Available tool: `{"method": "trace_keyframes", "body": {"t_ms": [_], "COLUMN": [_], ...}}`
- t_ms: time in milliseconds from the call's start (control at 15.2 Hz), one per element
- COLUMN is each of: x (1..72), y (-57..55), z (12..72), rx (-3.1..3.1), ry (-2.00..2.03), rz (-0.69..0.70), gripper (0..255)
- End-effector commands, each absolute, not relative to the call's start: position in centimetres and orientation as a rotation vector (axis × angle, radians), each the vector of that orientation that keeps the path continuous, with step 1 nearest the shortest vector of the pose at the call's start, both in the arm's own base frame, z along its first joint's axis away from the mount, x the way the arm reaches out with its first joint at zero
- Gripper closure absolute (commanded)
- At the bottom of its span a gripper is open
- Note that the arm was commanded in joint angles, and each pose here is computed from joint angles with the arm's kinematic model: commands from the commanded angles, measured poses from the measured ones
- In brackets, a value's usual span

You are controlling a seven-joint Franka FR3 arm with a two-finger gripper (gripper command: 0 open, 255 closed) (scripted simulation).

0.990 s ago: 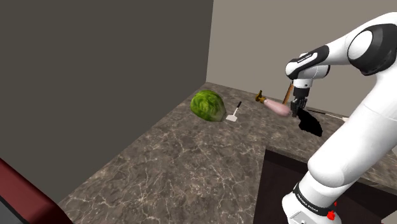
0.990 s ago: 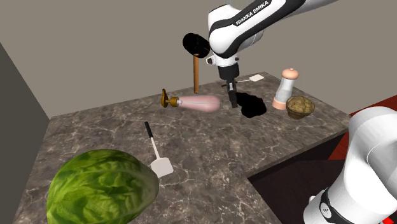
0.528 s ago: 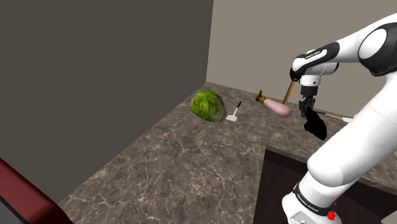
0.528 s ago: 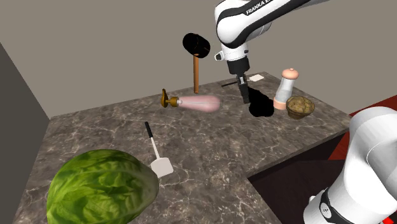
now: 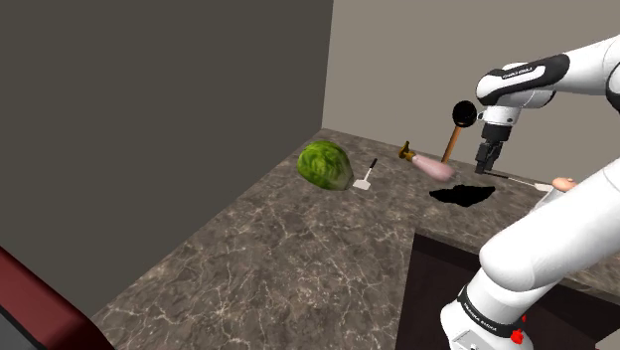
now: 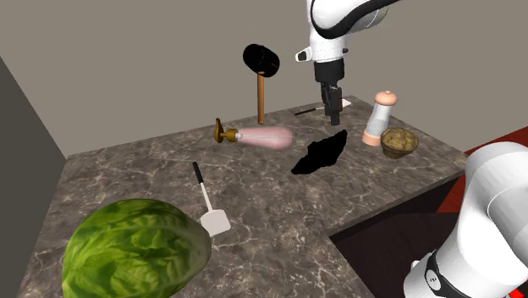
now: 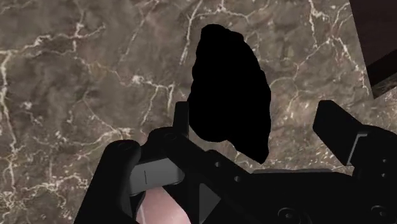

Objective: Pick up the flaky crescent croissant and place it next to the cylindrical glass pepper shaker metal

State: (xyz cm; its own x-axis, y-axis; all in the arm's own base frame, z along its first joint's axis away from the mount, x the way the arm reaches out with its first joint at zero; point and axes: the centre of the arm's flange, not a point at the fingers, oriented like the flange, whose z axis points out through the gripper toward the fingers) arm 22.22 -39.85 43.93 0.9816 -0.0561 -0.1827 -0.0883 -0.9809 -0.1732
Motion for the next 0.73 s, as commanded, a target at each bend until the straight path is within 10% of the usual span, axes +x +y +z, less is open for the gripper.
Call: {"method": "trace_keyframes", "body": {"t_ms": [0,660], "x": [19.5,17.1], "y": [-39.2,-38.1], "z": [46.6,44.5], "rx": [-2.952,-2.941], "ry": [-0.013,-0.113], "rz": [0.061,-0.110], "gripper": [0,0]}}
